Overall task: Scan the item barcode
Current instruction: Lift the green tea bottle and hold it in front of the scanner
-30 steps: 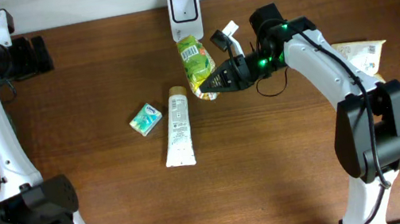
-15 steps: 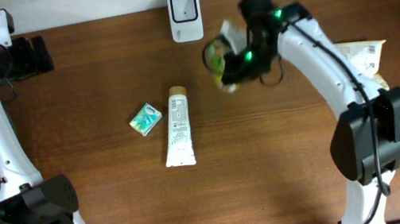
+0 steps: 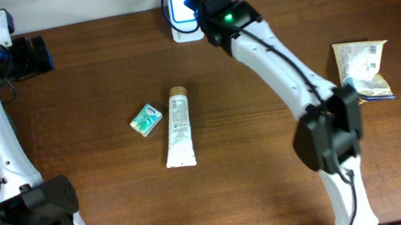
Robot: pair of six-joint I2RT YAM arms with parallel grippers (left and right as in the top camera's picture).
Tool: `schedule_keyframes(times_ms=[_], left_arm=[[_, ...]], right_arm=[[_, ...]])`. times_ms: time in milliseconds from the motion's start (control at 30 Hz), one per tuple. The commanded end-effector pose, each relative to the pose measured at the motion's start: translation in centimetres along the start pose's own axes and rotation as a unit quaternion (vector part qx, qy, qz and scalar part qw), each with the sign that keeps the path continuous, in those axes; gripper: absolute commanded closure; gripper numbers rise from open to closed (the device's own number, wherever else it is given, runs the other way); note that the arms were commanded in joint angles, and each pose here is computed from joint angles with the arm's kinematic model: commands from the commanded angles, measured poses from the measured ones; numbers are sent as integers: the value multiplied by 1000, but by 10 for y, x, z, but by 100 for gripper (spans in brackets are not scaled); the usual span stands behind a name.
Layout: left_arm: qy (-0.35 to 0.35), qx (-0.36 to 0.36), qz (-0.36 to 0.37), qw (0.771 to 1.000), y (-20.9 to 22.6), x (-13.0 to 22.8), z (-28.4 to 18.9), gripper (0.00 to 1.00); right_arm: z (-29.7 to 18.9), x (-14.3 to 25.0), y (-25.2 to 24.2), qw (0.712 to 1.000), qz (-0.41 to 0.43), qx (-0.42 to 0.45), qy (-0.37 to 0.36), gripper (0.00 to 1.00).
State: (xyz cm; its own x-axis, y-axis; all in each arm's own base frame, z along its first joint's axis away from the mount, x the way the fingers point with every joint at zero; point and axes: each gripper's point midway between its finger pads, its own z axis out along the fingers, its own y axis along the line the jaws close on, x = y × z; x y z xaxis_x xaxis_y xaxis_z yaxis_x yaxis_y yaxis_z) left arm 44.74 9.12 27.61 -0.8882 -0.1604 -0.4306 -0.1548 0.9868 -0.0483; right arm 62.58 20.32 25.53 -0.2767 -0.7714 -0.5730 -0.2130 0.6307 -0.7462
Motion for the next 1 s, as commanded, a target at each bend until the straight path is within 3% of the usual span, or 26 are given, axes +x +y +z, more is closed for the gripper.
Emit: schedule_keyframes(times_ms=[0, 233, 467, 967], left_arm=[[-12, 2, 5, 1000, 1, -4, -6, 1], [-12, 2, 5, 1000, 1, -4, -6, 1], [-12, 2, 5, 1000, 1, -4, -6, 1], [-12, 2, 5, 1000, 1, -4, -6, 1]], right_arm=[[37, 17, 22, 987, -158, 26, 14, 96], [73, 48, 75, 982, -187, 9, 28, 96], [66, 81, 42, 969, -187, 89, 135, 96], [59, 71, 59, 968, -200, 76, 129, 96]])
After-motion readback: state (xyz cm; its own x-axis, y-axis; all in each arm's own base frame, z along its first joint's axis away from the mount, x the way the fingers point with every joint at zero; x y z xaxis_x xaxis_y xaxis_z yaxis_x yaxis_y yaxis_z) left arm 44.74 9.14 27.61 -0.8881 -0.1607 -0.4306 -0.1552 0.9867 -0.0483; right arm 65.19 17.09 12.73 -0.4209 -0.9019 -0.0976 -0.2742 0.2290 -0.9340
